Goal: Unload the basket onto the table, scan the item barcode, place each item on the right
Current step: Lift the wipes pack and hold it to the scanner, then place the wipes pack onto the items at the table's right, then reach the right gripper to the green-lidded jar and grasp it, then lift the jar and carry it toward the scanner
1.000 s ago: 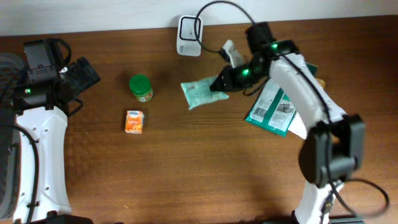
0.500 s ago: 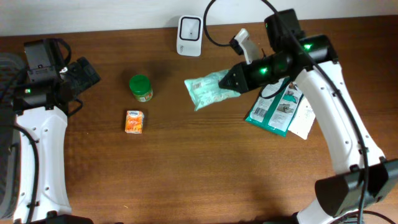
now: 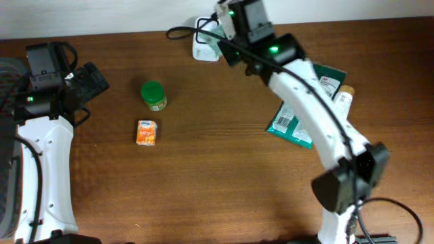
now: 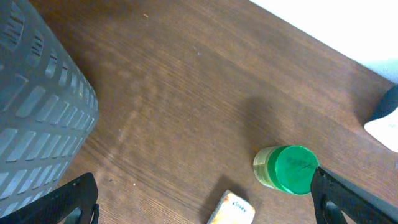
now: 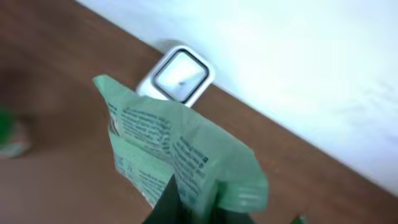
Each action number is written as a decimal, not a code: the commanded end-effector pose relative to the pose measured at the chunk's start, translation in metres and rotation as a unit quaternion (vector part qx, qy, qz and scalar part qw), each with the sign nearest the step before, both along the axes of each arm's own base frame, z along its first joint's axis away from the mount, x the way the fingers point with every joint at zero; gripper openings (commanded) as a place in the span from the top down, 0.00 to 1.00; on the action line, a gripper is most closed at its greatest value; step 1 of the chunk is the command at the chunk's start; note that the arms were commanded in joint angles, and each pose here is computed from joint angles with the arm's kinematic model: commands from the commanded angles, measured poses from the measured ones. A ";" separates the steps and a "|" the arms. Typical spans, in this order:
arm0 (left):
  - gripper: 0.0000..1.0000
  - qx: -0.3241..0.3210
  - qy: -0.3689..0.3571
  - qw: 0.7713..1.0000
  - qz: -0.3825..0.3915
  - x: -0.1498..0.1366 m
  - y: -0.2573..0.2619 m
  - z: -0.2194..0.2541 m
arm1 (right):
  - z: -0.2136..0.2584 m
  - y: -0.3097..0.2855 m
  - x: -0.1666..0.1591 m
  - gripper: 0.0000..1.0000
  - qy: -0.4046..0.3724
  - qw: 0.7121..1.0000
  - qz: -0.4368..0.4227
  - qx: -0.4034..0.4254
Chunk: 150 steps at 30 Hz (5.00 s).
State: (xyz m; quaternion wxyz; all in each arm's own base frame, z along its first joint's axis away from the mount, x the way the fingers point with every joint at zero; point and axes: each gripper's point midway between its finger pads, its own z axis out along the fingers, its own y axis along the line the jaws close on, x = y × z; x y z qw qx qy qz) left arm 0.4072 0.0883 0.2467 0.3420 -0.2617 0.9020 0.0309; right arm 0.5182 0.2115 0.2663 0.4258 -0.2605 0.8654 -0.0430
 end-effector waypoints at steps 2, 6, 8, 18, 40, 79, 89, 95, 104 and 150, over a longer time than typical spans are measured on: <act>0.01 0.004 -0.016 1.000 -0.004 0.000 0.000 0.013 | -0.006 -0.004 0.060 0.96 -0.113 0.985 -0.009 -0.133; 0.01 0.004 -0.016 1.000 -0.004 0.000 0.000 0.013 | -0.020 0.016 0.106 0.96 -0.207 0.954 0.036 -0.213; 0.01 0.004 -0.016 1.000 -0.004 0.000 0.000 0.013 | -0.032 0.026 0.127 0.96 -0.256 0.926 0.059 -0.270; 0.01 0.004 -0.016 1.000 -0.004 0.000 0.000 0.013 | -0.054 0.034 0.141 0.96 -0.286 0.903 0.074 -0.312; 0.01 0.004 -0.016 1.000 -0.004 0.000 0.000 0.013 | 0.075 0.018 0.058 0.96 -0.217 0.975 0.023 -0.038; 0.01 0.004 -0.016 1.000 -0.004 0.000 0.000 0.013 | -0.083 -0.251 -0.082 0.18 0.405 0.853 -0.242 0.224; 0.01 0.004 -0.016 1.000 -0.004 0.000 0.000 0.013 | -0.053 0.096 -0.033 0.01 0.221 0.955 0.106 0.167; 0.01 0.004 -0.016 1.000 -0.004 0.000 0.000 0.013 | -0.108 0.194 -0.040 0.02 0.191 0.955 0.174 0.148; 0.01 0.004 -0.016 1.000 -0.005 0.000 -0.001 0.013 | -0.152 0.235 -0.042 0.04 0.180 0.953 0.197 0.142; 0.01 0.004 -0.016 1.000 -0.005 0.000 -0.001 0.013 | -0.085 0.166 -0.077 0.45 0.208 0.962 0.161 0.080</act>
